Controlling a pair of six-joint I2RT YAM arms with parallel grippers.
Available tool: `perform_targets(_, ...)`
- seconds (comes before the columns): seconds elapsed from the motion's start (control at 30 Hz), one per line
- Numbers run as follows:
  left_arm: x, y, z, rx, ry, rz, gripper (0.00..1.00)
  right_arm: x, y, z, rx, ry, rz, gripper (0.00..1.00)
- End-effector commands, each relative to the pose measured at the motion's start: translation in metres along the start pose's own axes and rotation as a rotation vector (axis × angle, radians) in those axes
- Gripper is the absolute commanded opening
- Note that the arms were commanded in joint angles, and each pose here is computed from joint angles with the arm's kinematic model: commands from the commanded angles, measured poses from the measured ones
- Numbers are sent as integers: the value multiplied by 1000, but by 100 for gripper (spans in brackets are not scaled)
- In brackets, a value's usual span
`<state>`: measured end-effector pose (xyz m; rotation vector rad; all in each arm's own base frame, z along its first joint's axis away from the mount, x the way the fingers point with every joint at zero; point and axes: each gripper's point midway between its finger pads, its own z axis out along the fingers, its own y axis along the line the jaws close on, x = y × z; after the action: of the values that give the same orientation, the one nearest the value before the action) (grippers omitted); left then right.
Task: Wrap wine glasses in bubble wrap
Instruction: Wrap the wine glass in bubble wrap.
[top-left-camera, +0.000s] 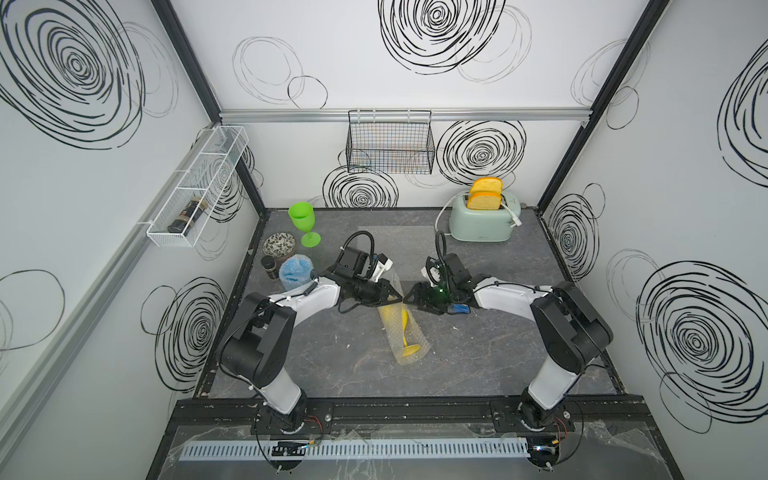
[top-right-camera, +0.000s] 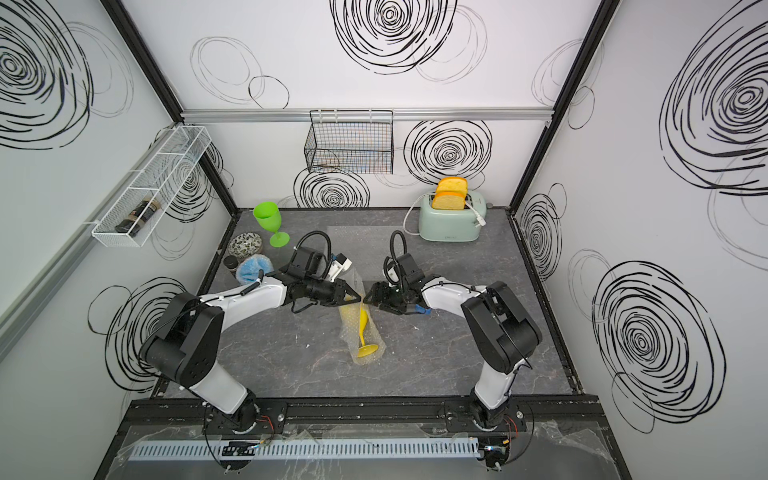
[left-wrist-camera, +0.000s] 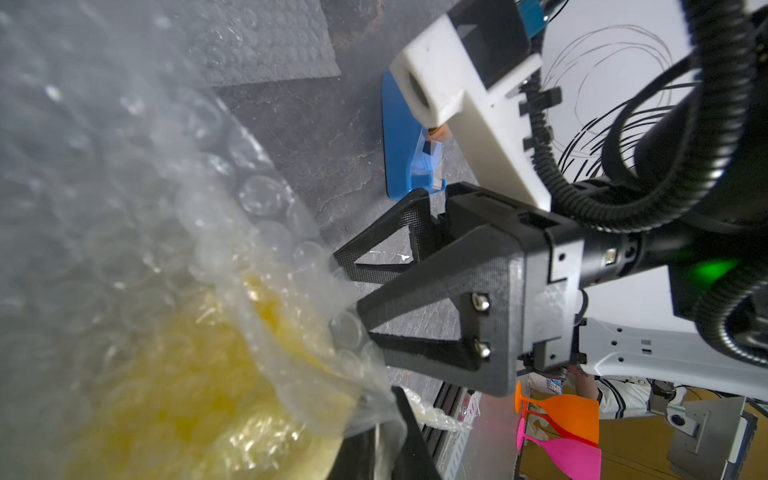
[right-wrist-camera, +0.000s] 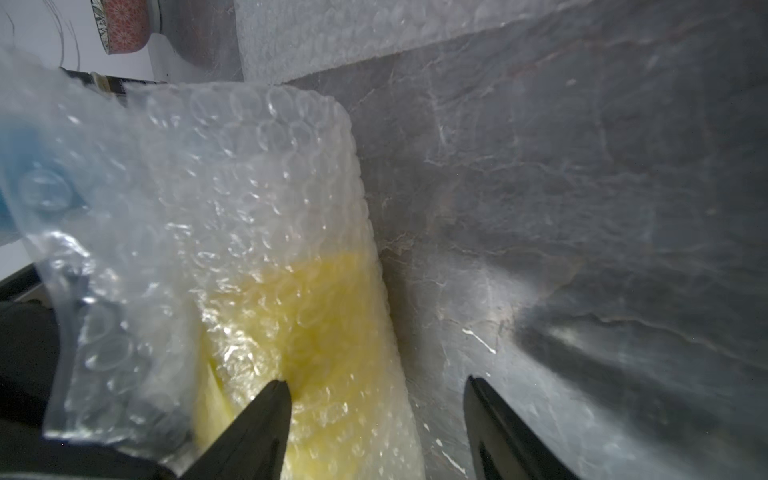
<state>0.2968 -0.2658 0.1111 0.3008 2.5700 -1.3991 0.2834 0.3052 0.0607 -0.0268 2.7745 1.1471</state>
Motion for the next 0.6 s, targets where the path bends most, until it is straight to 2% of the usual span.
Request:
perform_targets(0.0, -8, -13, -5, 28, -23, 55, 16, 7, -3, 8, 14, 34, 17, 70)
perform_targets(0.43, -3, 12, -16, -25, -58, 23, 22, 15, 25, 8, -67, 51, -14, 70)
perform_targets(0.57, -1, 20, -22, -53, -82, 43, 26, 18, 34, 11, -95, 58, -26, 70)
